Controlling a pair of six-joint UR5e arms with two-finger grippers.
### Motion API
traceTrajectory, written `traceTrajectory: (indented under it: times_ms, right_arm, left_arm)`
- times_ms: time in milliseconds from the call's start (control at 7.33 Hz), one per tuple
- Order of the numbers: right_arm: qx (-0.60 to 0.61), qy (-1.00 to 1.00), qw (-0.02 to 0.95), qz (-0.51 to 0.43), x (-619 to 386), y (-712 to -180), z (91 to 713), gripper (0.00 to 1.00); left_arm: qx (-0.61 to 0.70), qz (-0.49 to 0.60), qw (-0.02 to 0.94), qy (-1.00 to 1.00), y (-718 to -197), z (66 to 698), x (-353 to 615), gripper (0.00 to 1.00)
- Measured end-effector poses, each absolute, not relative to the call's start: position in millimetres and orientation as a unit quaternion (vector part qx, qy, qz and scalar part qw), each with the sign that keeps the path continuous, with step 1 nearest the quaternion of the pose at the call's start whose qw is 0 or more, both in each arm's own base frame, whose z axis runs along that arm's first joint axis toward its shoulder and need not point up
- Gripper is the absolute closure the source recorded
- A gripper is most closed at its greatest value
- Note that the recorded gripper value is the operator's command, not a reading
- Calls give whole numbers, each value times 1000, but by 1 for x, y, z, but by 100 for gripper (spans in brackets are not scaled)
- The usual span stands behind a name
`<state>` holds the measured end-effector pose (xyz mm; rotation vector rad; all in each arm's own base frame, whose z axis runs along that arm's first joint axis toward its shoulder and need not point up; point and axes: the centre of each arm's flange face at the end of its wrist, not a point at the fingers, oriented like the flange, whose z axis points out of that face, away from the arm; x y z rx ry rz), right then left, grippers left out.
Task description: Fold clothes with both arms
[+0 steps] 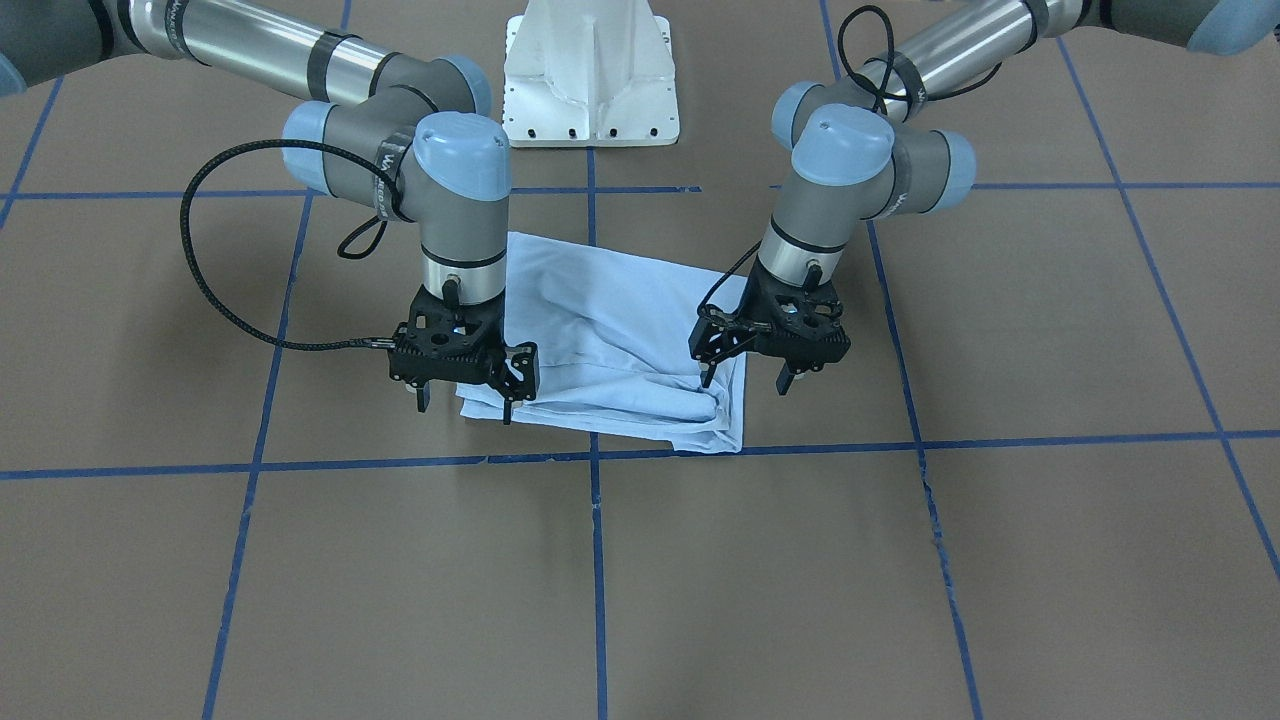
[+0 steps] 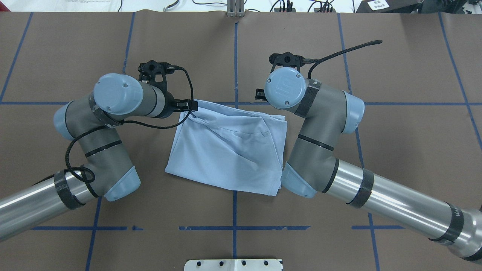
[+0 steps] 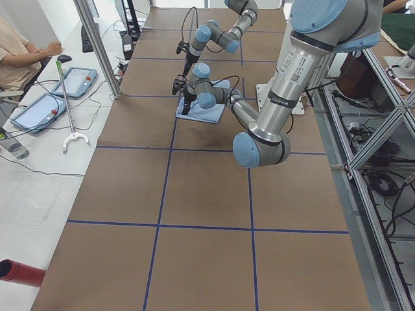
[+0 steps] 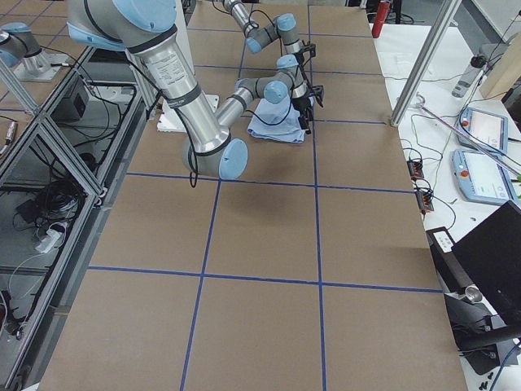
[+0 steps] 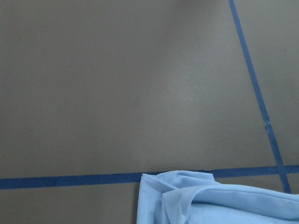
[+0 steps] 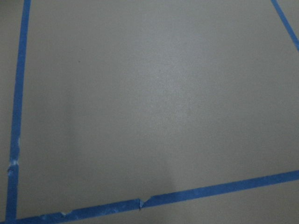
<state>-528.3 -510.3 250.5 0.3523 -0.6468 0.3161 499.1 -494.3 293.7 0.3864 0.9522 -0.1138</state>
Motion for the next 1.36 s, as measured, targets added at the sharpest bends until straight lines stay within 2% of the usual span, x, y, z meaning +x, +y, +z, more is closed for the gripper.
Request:
traceTrajectory:
  times_ms: [818, 1091, 1364]
  right_arm:
    - [169, -316, 921, 152, -527, -509, 252, 0]
    - [169, -314, 922, 153, -526, -510, 255, 0]
    - [170, -314, 921, 153, -525, -511, 255, 0]
  left_arm:
    - [189, -35, 879, 437, -463, 303, 543, 0]
    - [192, -40, 884, 425, -474, 306, 555, 0]
    - [212, -64, 887, 406, -509, 300, 559, 0]
